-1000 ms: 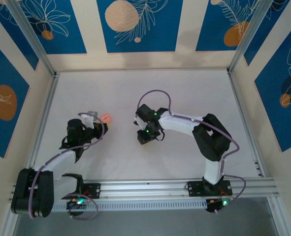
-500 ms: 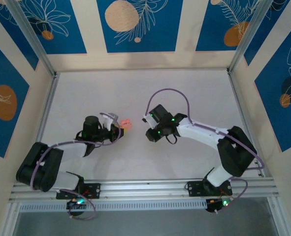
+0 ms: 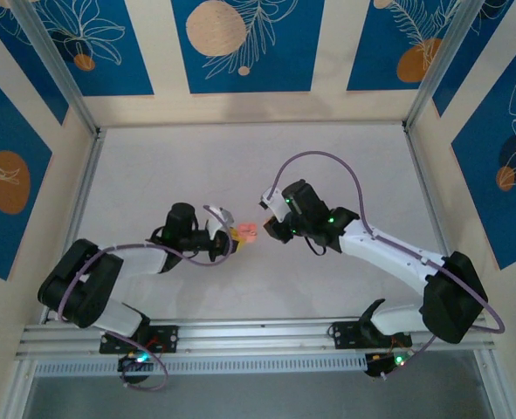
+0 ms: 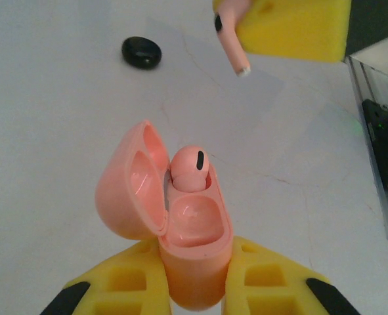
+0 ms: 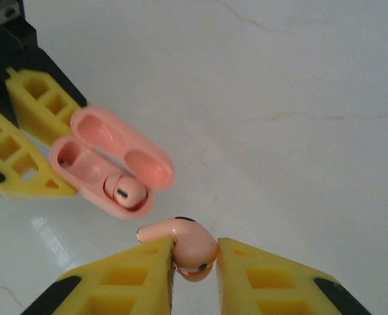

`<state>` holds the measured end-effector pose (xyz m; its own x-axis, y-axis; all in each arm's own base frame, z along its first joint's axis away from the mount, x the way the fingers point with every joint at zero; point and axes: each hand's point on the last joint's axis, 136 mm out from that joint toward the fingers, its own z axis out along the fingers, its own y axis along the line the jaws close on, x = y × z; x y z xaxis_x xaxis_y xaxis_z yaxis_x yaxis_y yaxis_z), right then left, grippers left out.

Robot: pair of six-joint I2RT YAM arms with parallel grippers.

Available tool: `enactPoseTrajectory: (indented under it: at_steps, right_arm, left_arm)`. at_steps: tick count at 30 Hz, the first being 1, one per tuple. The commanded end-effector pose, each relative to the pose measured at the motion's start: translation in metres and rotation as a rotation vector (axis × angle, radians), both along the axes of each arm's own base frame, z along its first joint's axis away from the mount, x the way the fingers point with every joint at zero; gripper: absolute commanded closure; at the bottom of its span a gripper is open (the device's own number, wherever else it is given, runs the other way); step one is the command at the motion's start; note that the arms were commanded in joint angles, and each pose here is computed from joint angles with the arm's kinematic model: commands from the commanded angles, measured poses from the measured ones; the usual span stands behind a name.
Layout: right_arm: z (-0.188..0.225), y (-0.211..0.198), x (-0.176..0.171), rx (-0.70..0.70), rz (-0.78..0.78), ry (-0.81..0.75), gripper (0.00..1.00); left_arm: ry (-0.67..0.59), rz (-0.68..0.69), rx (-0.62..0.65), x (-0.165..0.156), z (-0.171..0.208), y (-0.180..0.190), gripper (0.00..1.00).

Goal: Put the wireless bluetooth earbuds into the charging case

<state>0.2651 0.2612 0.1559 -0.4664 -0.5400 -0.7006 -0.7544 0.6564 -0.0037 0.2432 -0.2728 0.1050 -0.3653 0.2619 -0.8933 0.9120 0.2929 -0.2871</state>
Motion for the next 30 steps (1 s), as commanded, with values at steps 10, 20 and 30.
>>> enactPoseTrajectory:
  at_steps: [10,20,30]
  right_arm:
    - [0.024,0.018,-0.007,-0.007,0.124,-0.177,0.76]
    - [0.016,0.029,-0.012,-0.055,0.154,-0.211,0.76]
    - [0.012,0.035,-0.013,-0.075,0.166,-0.229,0.76]
  left_arm:
    - [-0.03,-0.15,-0.061,-0.017,0.015,-0.017,0.84]
    - [-0.029,-0.153,-0.104,-0.017,0.027,-0.02,0.84]
    - [-0.037,-0.166,-0.147,-0.017,0.041,-0.023,0.83]
